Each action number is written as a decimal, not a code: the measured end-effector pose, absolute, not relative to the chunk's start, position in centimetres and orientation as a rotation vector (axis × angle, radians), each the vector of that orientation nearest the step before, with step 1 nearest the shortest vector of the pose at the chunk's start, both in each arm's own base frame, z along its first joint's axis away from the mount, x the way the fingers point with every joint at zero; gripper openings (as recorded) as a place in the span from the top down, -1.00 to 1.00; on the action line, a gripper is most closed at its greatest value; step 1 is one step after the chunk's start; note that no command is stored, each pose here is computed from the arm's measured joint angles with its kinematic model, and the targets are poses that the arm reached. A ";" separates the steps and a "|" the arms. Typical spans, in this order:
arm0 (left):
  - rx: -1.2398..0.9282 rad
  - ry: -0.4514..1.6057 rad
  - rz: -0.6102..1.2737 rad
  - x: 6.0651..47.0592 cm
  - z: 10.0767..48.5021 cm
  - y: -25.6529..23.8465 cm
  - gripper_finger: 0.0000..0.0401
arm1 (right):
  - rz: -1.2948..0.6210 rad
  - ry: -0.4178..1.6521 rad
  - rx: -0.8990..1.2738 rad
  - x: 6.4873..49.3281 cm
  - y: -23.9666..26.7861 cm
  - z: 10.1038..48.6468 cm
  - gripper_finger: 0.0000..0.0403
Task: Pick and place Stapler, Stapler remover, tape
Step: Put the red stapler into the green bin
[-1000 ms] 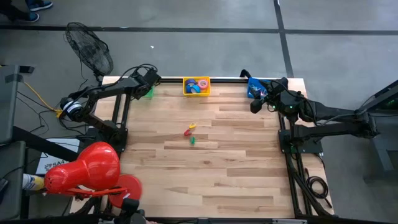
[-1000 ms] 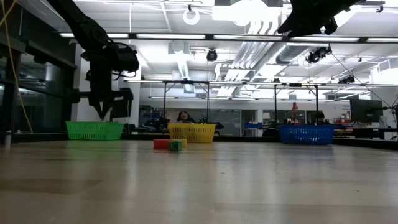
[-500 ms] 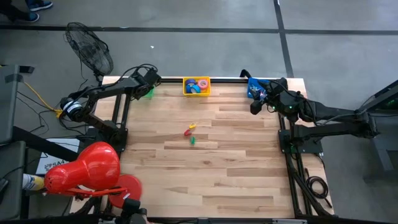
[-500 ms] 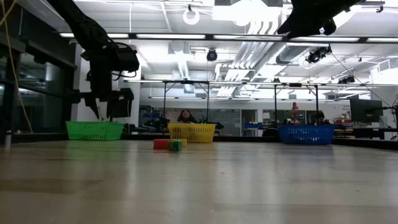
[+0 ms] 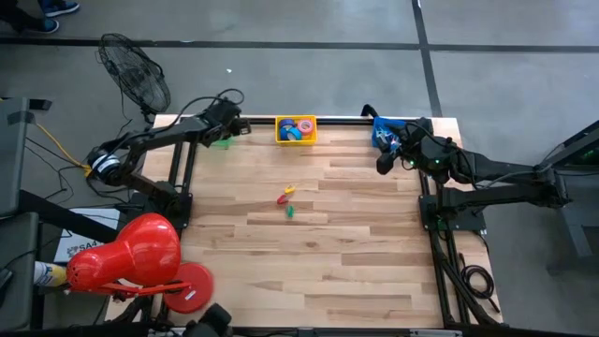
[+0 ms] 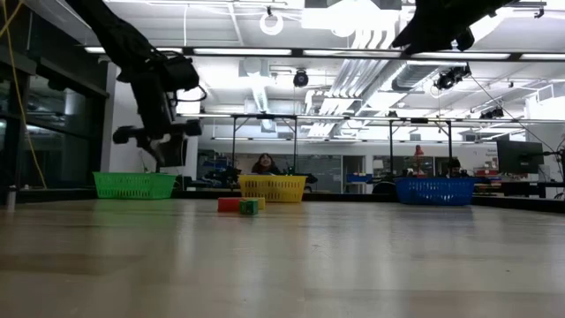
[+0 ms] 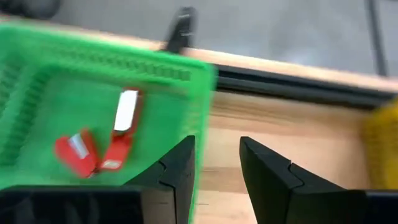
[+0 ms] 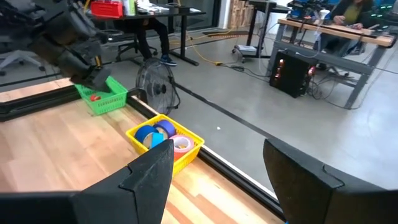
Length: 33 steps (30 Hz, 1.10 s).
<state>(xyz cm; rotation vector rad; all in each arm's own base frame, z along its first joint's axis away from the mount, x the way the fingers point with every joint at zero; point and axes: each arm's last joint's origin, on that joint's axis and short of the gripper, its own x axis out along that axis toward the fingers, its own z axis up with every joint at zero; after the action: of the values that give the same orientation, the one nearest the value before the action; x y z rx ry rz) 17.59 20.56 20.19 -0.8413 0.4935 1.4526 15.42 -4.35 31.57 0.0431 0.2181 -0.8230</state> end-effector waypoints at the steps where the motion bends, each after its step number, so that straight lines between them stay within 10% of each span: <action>1: -0.817 0.511 1.411 17.7 20.4 20.5 0.38 | -0.815 0.219 0.044 15.4 -4.3 31.6 -0.19; 33: -0.067 0.880 0.329 24.1 21.3 11.9 0.38 | -0.619 0.258 0.110 15.7 -3.9 31.1 -0.19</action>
<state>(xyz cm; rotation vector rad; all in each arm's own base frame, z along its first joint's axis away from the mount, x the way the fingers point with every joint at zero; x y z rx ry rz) 24.07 11.89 21.29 -0.0671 0.8798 0.3286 15.71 -3.85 31.15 0.1096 0.2576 -0.6193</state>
